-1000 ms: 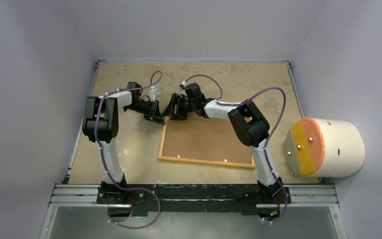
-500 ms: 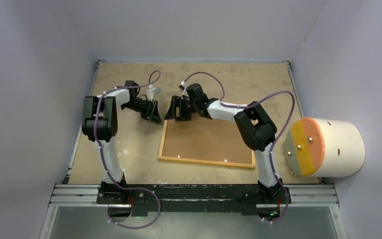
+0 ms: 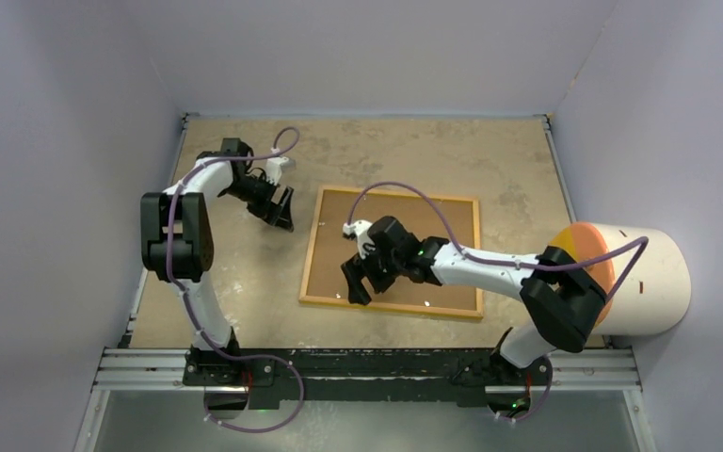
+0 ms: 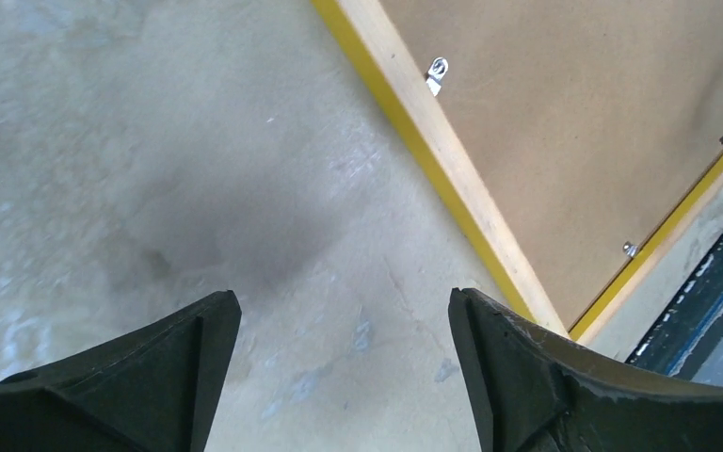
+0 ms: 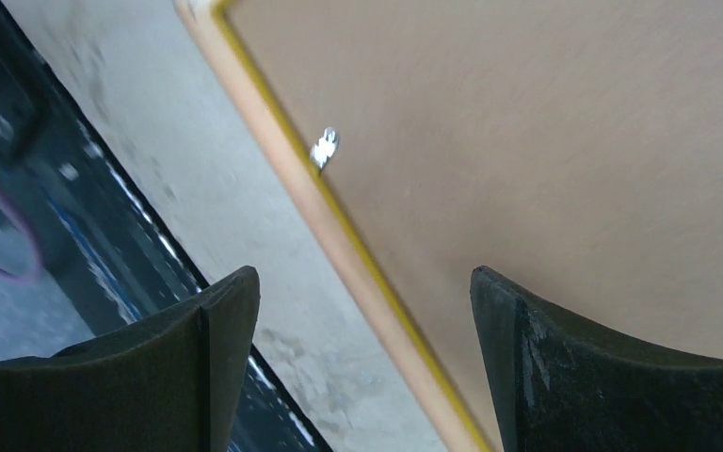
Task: Put the photo into the frame
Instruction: Install the photo frame at the center of the board, then turn over the photo frame at the center of the board.
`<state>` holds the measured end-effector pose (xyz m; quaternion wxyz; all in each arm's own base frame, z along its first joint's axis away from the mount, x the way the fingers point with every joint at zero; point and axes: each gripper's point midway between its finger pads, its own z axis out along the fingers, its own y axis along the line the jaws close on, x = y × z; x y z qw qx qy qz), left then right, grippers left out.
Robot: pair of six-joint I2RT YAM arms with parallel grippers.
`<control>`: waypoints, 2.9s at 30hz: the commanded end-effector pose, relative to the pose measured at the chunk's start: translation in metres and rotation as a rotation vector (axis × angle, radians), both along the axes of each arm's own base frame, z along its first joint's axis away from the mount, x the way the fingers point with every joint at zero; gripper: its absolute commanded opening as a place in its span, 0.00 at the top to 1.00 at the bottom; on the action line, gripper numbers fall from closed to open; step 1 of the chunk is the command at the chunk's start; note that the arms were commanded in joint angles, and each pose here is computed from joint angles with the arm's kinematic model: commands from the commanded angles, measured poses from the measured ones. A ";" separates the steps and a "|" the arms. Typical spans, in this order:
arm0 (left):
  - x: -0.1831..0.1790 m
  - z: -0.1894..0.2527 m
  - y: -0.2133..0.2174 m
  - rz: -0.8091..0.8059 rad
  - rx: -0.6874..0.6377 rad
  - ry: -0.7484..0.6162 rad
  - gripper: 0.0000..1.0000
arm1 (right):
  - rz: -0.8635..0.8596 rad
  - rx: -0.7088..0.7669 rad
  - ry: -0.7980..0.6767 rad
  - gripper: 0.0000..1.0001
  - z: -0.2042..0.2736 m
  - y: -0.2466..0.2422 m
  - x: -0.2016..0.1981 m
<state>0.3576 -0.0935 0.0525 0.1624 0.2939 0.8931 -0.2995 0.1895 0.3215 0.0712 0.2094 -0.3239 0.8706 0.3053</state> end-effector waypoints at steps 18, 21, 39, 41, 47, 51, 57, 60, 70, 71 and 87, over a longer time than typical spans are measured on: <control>0.011 0.080 0.044 0.089 0.145 -0.279 0.03 | 0.217 -0.431 -0.377 0.45 -0.046 -0.003 -0.031; 0.013 0.095 0.042 0.093 0.114 -0.323 0.03 | 0.227 -0.449 -0.395 0.52 -0.049 0.000 -0.032; -0.055 0.151 0.009 -0.376 -0.161 -0.843 0.02 | 0.190 -0.229 -0.455 1.00 0.036 0.059 -0.013; -0.067 0.153 0.008 -0.461 -0.142 -0.884 0.02 | 0.173 -0.176 -0.462 1.00 0.056 0.066 -0.007; -0.091 0.160 0.014 -0.712 -0.022 -0.986 0.03 | 0.092 0.042 -0.383 1.00 0.116 0.074 0.017; -0.101 0.160 0.013 -0.785 0.049 -1.112 0.02 | 0.071 0.189 -0.315 1.00 0.148 0.074 0.030; -0.104 0.168 -0.010 -0.997 0.175 -1.315 0.00 | 0.099 0.255 -0.252 1.00 0.168 0.080 0.037; -0.088 0.173 -0.022 -1.055 0.280 -1.412 0.00 | 0.115 0.261 -0.214 1.00 0.175 0.088 0.040; -0.050 0.175 -0.036 -1.146 0.457 -1.491 0.12 | 0.090 0.297 -0.160 1.00 0.195 0.096 0.053; -0.049 0.174 -0.036 -1.160 0.467 -1.492 0.13 | 0.088 0.302 -0.154 1.00 0.196 0.096 0.053; -0.033 0.184 -0.034 -1.167 0.557 -1.501 0.64 | 0.056 0.269 -0.149 0.97 0.203 0.091 0.067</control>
